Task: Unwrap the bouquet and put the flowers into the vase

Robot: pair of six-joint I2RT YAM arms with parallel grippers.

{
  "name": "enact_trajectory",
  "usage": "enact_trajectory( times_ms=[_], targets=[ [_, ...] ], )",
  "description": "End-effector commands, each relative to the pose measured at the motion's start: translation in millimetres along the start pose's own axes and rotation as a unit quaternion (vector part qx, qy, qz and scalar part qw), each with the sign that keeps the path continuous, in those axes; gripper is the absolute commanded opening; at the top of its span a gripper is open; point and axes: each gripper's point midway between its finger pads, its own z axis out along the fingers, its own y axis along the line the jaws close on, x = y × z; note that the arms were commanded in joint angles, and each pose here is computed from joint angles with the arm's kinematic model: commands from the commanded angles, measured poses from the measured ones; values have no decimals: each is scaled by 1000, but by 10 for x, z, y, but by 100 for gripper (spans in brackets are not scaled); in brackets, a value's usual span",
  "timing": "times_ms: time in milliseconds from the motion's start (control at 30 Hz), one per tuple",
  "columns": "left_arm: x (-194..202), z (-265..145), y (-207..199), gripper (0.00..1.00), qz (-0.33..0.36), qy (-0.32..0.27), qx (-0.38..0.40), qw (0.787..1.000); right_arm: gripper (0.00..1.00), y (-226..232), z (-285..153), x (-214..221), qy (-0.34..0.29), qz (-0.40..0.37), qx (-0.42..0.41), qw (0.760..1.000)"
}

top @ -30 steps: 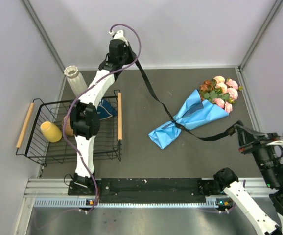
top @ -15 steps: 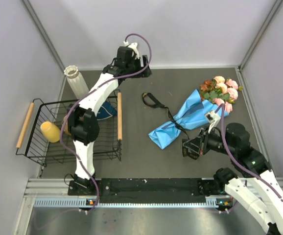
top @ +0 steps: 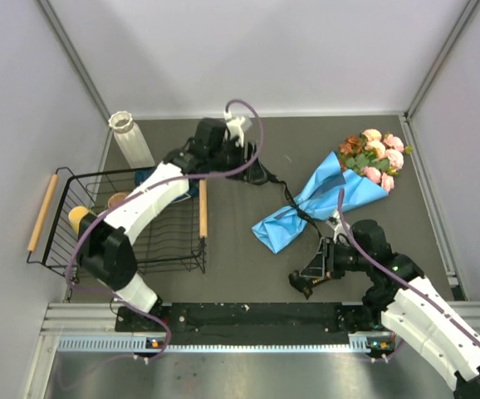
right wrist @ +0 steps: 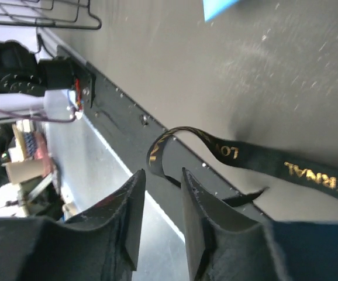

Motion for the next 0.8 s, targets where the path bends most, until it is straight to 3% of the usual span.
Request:
enact_trajectory(
  times_ms=[0, 133, 167, 267, 333, 400, 633, 767],
  targets=[
    [201, -179, -344, 65, 26, -7, 53, 998, 35, 154, -72, -626, -101, -68, 32, 992],
    [251, -310, -440, 64, 33, -21, 56, 998, 38, -111, -165, -1322, -173, -72, 137, 973],
    [271, -309, -457, 63, 31, -19, 60, 998, 40, -250, -100, -1400, -162, -51, 154, 973],
    [431, -210, -523, 59, 12, 2, 68, 998, 42, -213, -6, -1723, -174, -46, 123, 976],
    [549, -103, -541, 59, 8, 9, 63, 998, 24, -255, 118, -1882, -154, -55, 128, 978],
    [660, 2, -588, 59, 5, 19, 62, 998, 19, -337, 143, -2031, -151, -69, 155, 974],
    [1010, 455, -535, 59, -6, 65, 48, 997, 27, -582, 262, -2145, -142, -80, 199, 966],
    [1180, 650, -383, 41, -23, 96, 21, 995, 31, -671, 361, -2169, -135, -84, 211, 964]
  ],
)
